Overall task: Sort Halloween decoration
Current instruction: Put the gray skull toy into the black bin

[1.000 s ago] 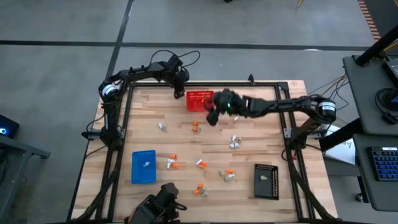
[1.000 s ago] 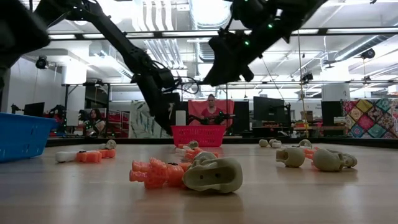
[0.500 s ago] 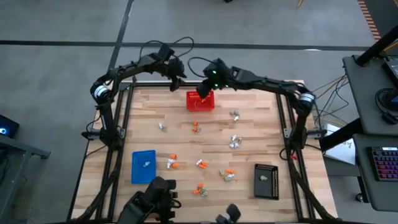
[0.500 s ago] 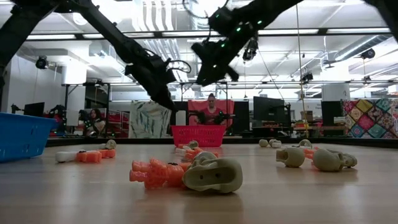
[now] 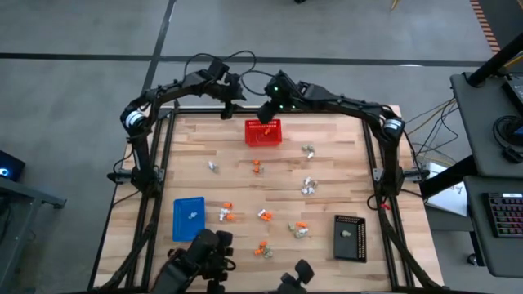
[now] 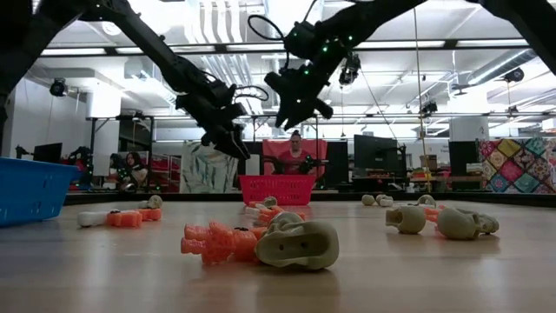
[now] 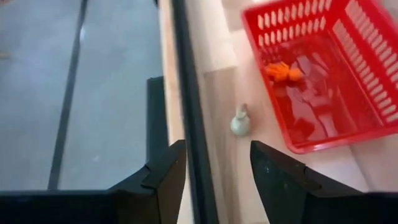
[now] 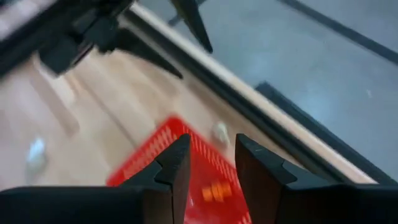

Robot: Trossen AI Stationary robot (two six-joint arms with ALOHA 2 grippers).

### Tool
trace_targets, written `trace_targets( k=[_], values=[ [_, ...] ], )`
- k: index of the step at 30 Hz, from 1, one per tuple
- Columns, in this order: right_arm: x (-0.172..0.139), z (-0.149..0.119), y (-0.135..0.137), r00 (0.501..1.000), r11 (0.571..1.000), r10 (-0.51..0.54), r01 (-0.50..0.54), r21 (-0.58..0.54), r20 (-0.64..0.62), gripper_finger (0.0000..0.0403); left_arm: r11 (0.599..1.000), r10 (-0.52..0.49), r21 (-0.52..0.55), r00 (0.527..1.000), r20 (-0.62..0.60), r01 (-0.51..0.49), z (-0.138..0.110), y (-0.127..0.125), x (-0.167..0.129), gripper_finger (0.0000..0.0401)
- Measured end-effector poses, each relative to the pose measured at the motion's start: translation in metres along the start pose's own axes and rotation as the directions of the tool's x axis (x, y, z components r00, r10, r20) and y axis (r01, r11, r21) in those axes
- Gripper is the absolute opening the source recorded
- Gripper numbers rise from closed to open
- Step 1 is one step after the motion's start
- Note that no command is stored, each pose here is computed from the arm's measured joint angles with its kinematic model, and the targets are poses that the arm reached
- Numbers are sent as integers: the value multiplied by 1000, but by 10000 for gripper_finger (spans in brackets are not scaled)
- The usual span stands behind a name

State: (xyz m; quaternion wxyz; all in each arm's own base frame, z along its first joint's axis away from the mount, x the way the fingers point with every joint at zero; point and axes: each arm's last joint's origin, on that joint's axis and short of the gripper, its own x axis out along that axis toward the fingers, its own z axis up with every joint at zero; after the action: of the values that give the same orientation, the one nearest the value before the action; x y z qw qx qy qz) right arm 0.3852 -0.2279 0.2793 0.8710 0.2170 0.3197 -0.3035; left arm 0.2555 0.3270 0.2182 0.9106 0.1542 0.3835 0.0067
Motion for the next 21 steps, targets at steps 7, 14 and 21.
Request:
trace_targets(
  k=[7,14,21],
  values=[
    [41,5,-15,1000,998,-15,14,67,13,97,980,86,-188,992,92,-68,7,12,-52,149],
    [76,14,-22,999,992,2,4,128,-46,82,937,112,-347,970,216,-31,22,12,-88,138],
    [91,19,-26,979,984,-11,47,171,-205,100,922,169,-384,951,260,-59,41,5,-120,134]
  ],
)
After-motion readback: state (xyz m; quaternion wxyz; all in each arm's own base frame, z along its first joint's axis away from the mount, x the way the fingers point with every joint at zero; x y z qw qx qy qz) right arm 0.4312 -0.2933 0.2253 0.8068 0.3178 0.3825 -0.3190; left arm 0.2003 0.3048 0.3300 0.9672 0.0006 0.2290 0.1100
